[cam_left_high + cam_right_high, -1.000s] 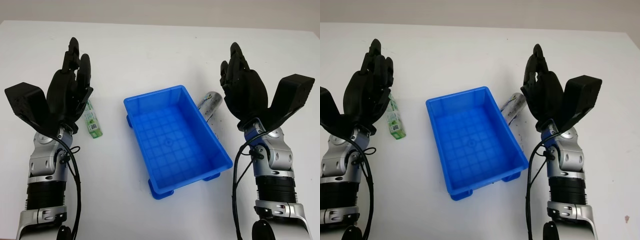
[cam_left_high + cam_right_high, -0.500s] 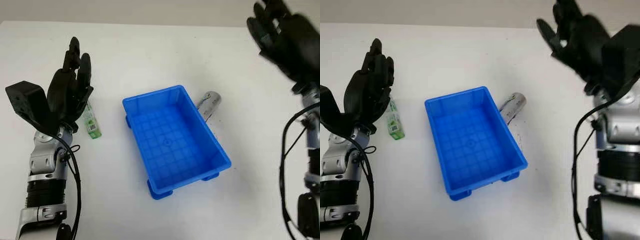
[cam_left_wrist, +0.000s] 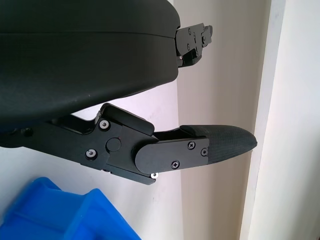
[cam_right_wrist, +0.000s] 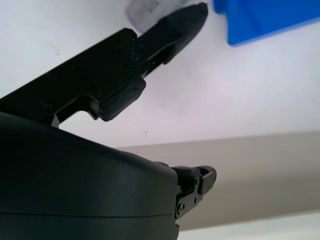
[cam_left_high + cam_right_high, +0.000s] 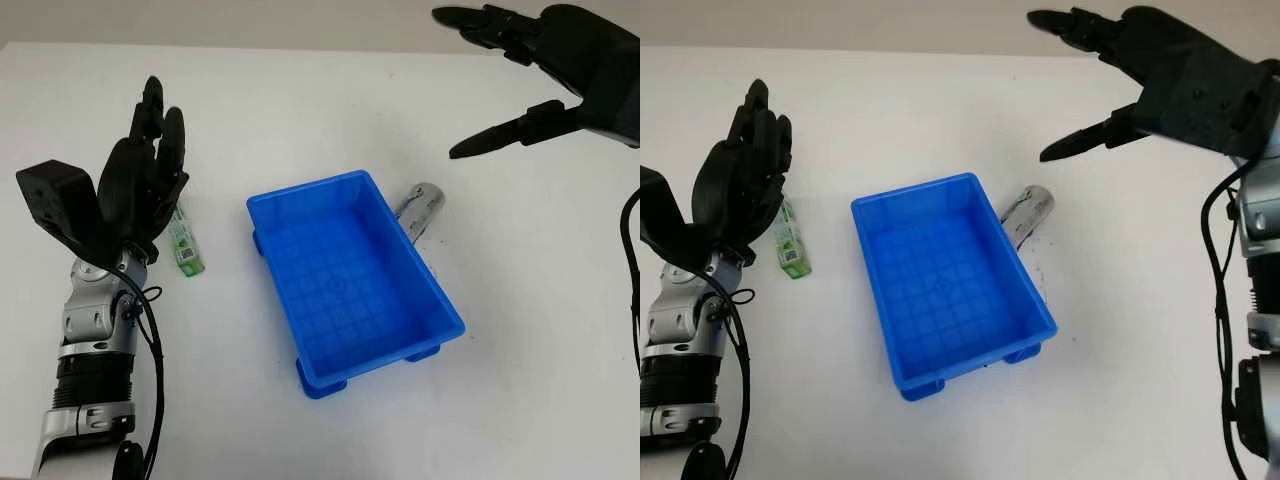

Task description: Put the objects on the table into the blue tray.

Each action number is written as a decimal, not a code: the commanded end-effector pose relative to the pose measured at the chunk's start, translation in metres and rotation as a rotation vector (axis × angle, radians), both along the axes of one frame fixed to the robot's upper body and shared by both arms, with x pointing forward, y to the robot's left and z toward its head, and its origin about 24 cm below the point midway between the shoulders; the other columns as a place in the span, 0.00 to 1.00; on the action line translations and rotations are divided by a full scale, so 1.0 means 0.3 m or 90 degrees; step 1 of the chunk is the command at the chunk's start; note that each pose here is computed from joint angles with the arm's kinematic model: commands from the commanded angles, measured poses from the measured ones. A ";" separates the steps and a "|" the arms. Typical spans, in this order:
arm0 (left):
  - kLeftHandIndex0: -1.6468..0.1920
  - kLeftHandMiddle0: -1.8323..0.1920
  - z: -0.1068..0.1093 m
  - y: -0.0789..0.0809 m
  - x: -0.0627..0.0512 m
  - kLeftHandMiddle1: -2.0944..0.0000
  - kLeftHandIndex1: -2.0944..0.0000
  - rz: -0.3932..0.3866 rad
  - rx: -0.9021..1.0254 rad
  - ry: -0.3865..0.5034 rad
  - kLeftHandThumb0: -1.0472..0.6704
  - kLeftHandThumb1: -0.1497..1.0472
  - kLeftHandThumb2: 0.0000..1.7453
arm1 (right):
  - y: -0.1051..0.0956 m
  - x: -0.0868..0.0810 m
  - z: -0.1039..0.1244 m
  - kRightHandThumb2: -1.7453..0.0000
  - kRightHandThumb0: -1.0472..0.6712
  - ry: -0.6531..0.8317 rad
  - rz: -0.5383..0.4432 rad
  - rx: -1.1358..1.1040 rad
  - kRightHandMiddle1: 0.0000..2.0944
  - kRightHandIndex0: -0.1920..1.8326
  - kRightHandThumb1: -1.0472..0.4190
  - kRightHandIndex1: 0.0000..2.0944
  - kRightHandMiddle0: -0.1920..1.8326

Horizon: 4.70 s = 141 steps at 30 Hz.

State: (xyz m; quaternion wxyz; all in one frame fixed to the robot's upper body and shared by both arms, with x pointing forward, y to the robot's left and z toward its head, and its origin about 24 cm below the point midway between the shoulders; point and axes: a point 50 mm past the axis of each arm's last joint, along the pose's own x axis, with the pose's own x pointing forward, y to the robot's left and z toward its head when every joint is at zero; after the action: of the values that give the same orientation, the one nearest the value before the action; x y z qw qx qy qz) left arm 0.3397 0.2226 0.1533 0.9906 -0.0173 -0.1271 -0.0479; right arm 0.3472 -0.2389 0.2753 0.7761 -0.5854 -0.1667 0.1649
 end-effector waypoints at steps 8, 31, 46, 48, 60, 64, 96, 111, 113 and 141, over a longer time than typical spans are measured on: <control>1.00 1.00 0.030 0.008 0.002 0.98 0.98 0.007 0.023 -0.013 0.14 1.00 0.31 | 0.040 0.014 -0.069 0.96 0.20 0.005 0.026 -0.155 0.04 0.16 0.20 0.03 0.20; 1.00 1.00 0.021 0.020 -0.005 0.98 0.99 0.005 0.023 -0.011 0.14 1.00 0.30 | 0.077 0.024 -0.303 0.97 0.35 0.069 0.090 -0.178 0.11 0.40 0.17 0.20 0.38; 1.00 1.00 0.012 0.020 -0.003 0.98 0.99 0.001 0.022 -0.010 0.13 1.00 0.30 | 0.072 0.024 -0.328 0.95 0.27 0.001 0.101 -0.313 0.99 0.56 0.01 1.00 0.39; 1.00 1.00 0.011 0.021 -0.003 0.98 0.99 0.000 0.022 -0.010 0.13 1.00 0.30 | 0.071 0.027 -0.321 0.92 0.28 -0.020 0.096 -0.324 1.00 0.58 0.00 1.00 0.44; 1.00 1.00 0.007 0.020 -0.001 0.99 0.99 -0.006 0.031 -0.006 0.13 1.00 0.30 | 0.030 0.104 -0.092 0.96 0.32 -0.226 -0.056 -0.234 1.00 0.51 0.01 1.00 0.38; 1.00 1.00 0.007 0.022 -0.001 1.00 0.99 -0.007 0.034 -0.005 0.13 1.00 0.31 | 0.055 0.095 -0.005 0.97 0.32 -0.280 -0.038 -0.137 1.00 0.55 0.01 1.00 0.44; 1.00 1.00 0.013 0.007 0.007 0.99 1.00 -0.005 0.024 -0.007 0.13 1.00 0.30 | 0.356 -0.151 -0.024 0.95 0.28 0.087 0.322 -0.163 0.31 0.08 0.00 0.37 0.12; 1.00 1.00 0.001 0.002 0.008 1.00 0.99 0.000 0.028 -0.004 0.13 1.00 0.31 | 0.315 -0.130 -0.005 0.92 0.26 0.017 0.302 0.011 0.03 0.00 0.00 0.04 0.01; 1.00 1.00 0.000 0.002 0.008 0.99 0.99 0.001 0.027 -0.004 0.13 1.00 0.31 | 0.300 -0.115 0.001 0.86 0.24 -0.014 0.295 0.075 0.03 0.01 0.00 0.03 0.02; 1.00 1.00 -0.004 0.012 0.006 1.00 0.99 -0.003 0.027 0.001 0.13 1.00 0.31 | -0.007 0.058 -0.335 0.53 0.15 0.131 -0.185 0.761 0.00 0.00 0.00 0.00 0.00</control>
State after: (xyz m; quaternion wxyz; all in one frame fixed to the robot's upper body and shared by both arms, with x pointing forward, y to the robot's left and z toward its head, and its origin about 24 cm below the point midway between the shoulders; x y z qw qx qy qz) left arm 0.3413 0.2253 0.1505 0.9910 -0.0005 -0.1233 -0.0518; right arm 0.3672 -0.2388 0.1718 0.9965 -0.0536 -0.0639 -0.0019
